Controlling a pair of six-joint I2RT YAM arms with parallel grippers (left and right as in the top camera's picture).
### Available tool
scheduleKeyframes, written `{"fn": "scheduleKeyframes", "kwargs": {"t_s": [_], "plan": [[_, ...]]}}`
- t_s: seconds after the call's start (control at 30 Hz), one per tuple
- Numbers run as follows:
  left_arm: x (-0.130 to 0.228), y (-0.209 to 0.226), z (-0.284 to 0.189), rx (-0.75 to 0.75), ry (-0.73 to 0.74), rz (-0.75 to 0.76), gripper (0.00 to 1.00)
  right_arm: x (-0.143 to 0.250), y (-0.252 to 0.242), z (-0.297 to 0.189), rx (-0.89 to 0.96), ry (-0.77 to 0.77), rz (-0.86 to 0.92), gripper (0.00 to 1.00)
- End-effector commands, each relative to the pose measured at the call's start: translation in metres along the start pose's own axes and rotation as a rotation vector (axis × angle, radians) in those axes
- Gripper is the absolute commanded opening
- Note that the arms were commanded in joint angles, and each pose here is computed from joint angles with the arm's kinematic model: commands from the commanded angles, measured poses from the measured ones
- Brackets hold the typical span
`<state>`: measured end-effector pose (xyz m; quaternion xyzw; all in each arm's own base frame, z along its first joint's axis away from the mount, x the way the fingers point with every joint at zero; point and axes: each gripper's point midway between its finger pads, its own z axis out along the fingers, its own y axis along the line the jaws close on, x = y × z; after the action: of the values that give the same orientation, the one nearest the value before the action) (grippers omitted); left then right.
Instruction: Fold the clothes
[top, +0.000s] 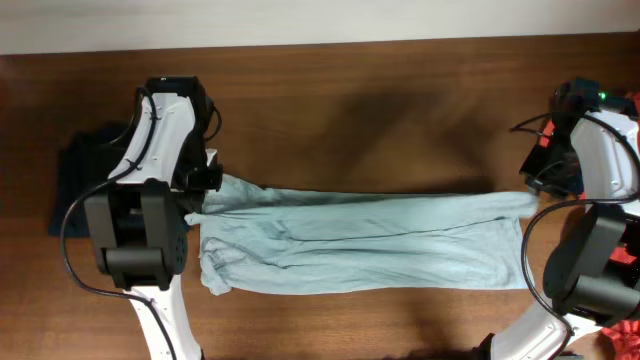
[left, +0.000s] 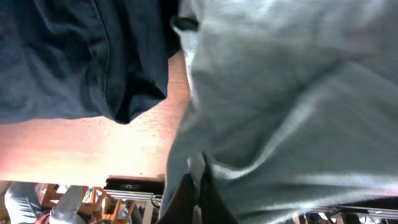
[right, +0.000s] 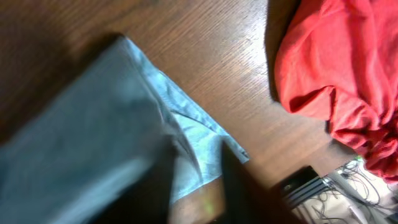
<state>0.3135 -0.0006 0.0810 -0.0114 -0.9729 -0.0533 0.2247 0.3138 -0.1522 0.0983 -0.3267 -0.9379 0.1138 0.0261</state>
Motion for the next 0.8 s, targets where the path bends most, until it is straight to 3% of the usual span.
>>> {"fn": "scheduleKeyframes", "kwargs": {"t_s": [0.0, 0.1, 0.3, 0.53, 0.73, 0.77], "plan": [[0.000, 0.006, -0.007, -0.010, -0.039, -0.020, 0.04, 0.000, -0.008, -0.002, 0.032, -0.005, 0.020, 0.49], [0.001, 0.009, -0.015, -0.006, -0.070, -0.030, 0.25, 0.000, -0.008, -0.002, 0.034, -0.007, 0.024, 0.50], [0.013, 0.015, -0.048, 0.003, -0.181, -0.049, 0.53, 0.000, -0.007, -0.021, -0.007, -0.049, 0.051, 0.50], [0.032, 0.021, -0.111, 0.014, -0.437, -0.073, 0.51, 0.018, 0.049, -0.084, -0.456, -0.133, -0.184, 0.50], [0.052, 0.025, -0.179, 0.046, -0.780, -0.098, 0.48, 0.036, 0.059, -0.144, -0.642, -0.287, -0.306, 0.51], [0.056, 0.024, -0.190, 0.055, -0.834, -0.097, 0.48, 0.039, 0.059, -0.154, -0.668, -0.315, -0.320, 0.55]]}}
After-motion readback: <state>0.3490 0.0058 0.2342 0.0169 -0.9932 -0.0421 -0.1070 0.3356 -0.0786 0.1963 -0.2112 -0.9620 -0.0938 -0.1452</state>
